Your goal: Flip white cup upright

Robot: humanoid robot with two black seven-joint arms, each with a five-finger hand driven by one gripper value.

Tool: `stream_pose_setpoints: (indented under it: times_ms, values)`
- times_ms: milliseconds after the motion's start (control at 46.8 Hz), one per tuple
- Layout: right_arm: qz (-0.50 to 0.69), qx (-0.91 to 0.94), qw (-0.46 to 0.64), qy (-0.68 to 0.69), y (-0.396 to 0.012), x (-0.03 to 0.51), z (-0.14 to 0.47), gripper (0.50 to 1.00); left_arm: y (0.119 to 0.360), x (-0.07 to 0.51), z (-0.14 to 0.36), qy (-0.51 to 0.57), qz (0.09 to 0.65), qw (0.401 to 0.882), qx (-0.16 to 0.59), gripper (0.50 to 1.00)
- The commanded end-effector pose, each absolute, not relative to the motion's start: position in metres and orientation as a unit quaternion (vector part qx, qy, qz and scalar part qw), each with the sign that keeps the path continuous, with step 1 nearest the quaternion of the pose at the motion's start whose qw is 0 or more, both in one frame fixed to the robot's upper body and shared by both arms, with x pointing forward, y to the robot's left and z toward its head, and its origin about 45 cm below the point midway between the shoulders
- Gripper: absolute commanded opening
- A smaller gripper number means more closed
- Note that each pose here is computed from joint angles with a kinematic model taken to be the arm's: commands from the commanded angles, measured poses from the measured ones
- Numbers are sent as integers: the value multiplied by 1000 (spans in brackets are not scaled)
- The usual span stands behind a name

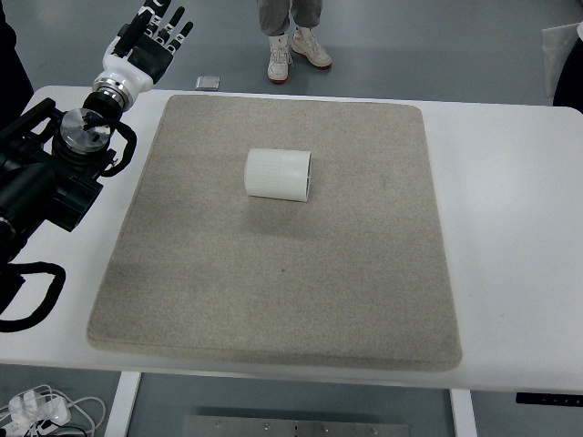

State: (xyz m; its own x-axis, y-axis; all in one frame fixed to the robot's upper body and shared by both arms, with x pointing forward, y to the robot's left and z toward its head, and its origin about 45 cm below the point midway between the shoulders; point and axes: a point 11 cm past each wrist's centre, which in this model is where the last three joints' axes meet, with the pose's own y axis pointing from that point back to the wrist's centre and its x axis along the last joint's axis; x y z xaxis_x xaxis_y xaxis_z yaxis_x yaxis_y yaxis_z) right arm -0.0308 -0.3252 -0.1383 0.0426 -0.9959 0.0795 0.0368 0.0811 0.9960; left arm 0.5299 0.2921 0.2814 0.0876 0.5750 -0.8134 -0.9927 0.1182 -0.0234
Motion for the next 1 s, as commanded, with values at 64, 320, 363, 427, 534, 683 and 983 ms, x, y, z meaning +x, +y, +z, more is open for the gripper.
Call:
stream_pose_setpoints:
  times_ms: [64, 320, 363, 427, 534, 683, 983]
  values:
    - [-478, 480, 540, -499, -325, -31, -138, 952, 291, 532, 289, 331, 584, 671, -314, 994]
    - [-479, 480, 539, -500, -325, -31, -138, 952, 287, 534, 293, 322, 583, 682, -303, 994]
    - [-479, 480, 539, -500, -325, -31, -138, 952, 286, 534, 294, 321, 580, 683, -304, 994]
    - [-479, 480, 539, -500, -325, -31, -138, 952, 284, 535, 299, 316, 575, 690, -305, 994]
    - [-478, 480, 540, -499, -325, -31, -138, 952, 274, 538, 307, 285, 573, 720, -269, 994]
    - [-479, 480, 539, -500, -325, -31, -138, 952, 265, 540, 316, 244, 572, 751, -225, 994]
    - [-479, 480, 539, -500, -325, -31, -138, 952, 232, 537, 332, 140, 530, 828, -116, 994]
